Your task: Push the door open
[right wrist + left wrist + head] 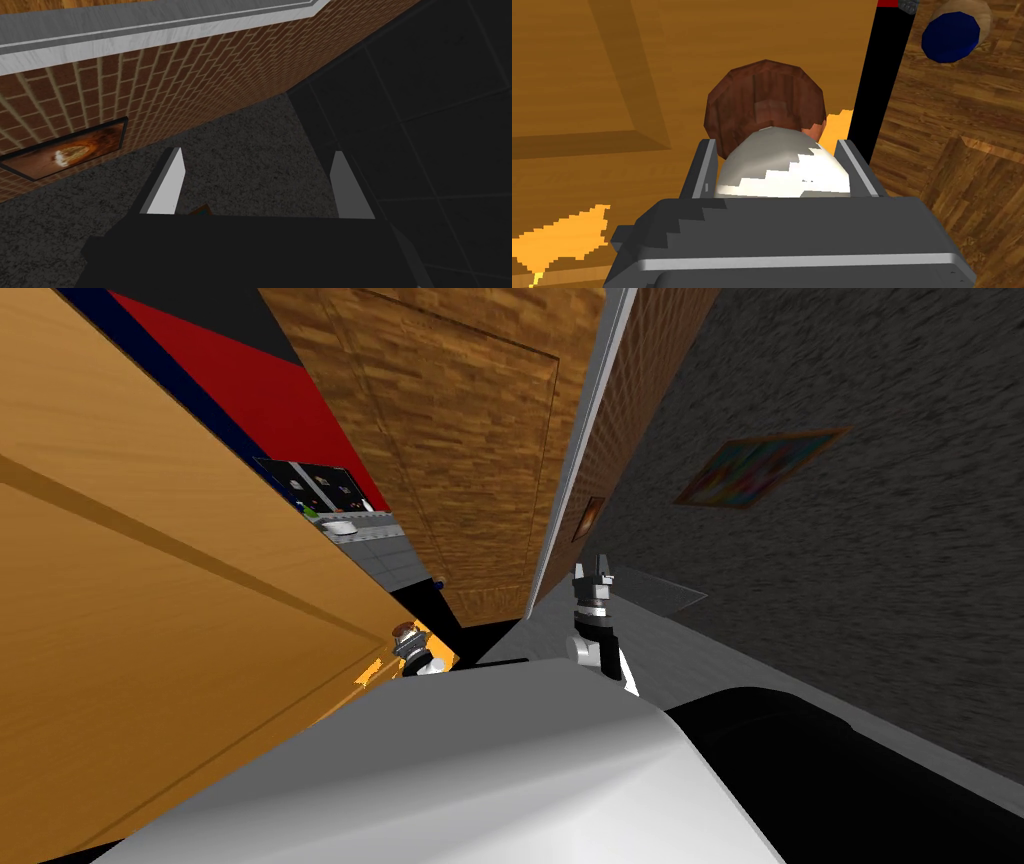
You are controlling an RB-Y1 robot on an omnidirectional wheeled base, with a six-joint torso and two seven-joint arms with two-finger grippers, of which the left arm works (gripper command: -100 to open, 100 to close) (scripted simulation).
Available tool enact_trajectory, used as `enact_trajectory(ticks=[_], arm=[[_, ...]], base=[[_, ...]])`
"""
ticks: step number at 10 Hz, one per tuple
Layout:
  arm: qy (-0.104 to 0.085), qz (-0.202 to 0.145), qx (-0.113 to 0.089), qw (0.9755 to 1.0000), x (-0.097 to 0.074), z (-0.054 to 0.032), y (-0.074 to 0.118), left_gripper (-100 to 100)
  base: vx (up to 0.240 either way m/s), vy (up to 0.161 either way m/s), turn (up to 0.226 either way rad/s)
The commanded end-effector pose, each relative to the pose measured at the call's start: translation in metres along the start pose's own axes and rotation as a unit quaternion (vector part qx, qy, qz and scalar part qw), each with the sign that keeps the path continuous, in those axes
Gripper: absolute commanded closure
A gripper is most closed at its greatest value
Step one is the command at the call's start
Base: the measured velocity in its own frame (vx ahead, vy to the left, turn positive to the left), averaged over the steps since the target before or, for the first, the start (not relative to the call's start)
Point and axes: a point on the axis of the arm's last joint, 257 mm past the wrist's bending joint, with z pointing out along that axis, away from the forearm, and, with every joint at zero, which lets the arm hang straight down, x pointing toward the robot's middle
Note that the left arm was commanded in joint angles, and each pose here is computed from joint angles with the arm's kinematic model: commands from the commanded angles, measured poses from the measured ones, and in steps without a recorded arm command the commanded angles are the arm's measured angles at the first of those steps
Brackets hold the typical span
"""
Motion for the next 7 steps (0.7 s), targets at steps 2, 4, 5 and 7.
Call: enact_trajectory(ticks=[2,4,5,7], arm=[[0.008,0.002,0.040,0.9992,0.005,0.0050,-0.032,100],[0.008,0.001,0.057,0.9983,0.004,0.0065,-0.044,100],[0.008,0.001,0.066,0.9978,0.004,0.0070,-0.050,100],[0.007,0.000,0.083,0.9965,0.004,0.0076,-0.062,100]], base=[[0.173,0.069,-0.006],[0.116,0.072,-0.016],[0.080,0.059,-0.027],[0.091,0.061,-0.018]])
